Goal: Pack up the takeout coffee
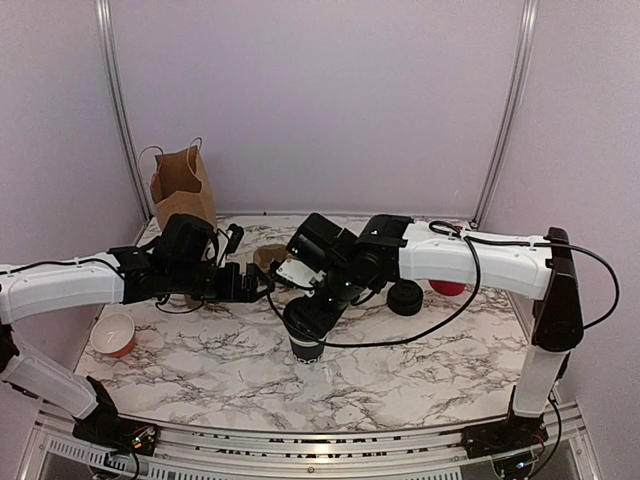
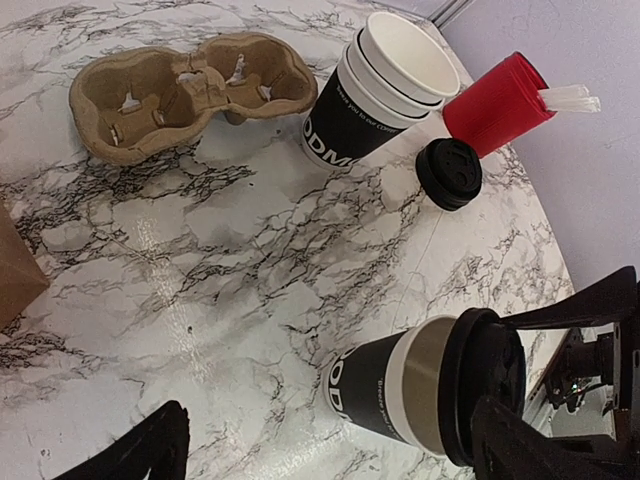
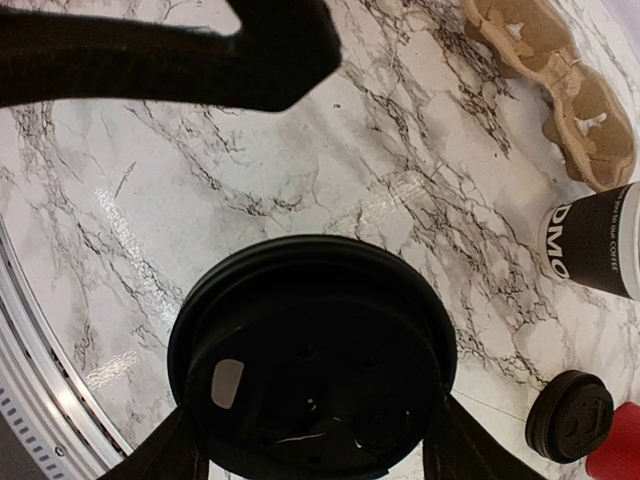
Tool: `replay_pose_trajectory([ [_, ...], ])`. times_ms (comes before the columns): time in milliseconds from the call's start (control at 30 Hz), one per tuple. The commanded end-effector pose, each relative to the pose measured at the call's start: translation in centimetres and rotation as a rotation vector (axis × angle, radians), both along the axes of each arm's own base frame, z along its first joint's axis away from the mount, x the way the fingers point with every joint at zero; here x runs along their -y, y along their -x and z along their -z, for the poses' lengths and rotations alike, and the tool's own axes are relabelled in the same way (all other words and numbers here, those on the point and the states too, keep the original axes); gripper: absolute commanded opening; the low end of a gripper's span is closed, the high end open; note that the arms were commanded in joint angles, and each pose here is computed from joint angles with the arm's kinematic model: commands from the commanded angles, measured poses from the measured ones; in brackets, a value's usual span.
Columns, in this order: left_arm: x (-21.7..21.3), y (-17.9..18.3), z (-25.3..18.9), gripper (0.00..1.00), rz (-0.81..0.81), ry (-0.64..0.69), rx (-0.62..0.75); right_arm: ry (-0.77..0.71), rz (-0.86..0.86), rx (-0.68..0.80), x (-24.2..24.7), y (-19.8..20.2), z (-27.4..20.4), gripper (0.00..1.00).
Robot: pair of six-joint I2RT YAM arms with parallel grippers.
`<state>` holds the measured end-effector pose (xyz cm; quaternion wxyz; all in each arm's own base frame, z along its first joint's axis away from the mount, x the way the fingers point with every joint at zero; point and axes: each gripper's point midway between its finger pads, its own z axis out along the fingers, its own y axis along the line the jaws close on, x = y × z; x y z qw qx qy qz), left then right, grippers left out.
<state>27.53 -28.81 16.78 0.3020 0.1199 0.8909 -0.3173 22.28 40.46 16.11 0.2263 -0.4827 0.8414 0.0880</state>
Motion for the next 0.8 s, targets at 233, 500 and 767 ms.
replay_pose_trajectory([
  [233,0.3,0.4,1.1,0.99,0.032,-0.014,-0.007,0.072,-0.020,-0.023,-0.1,0.5,1.4,0.57],
  [500,0.6,0.8,1.8,0.99,0.054,-0.020,-0.024,0.095,-0.020,-0.042,-0.3,0.5,3.0,0.56],
  [767,1.4,1.6,3.1,0.99,0.089,-0.029,-0.047,0.115,-0.019,-0.070,-0.6,0.7,4.4,0.57],
])
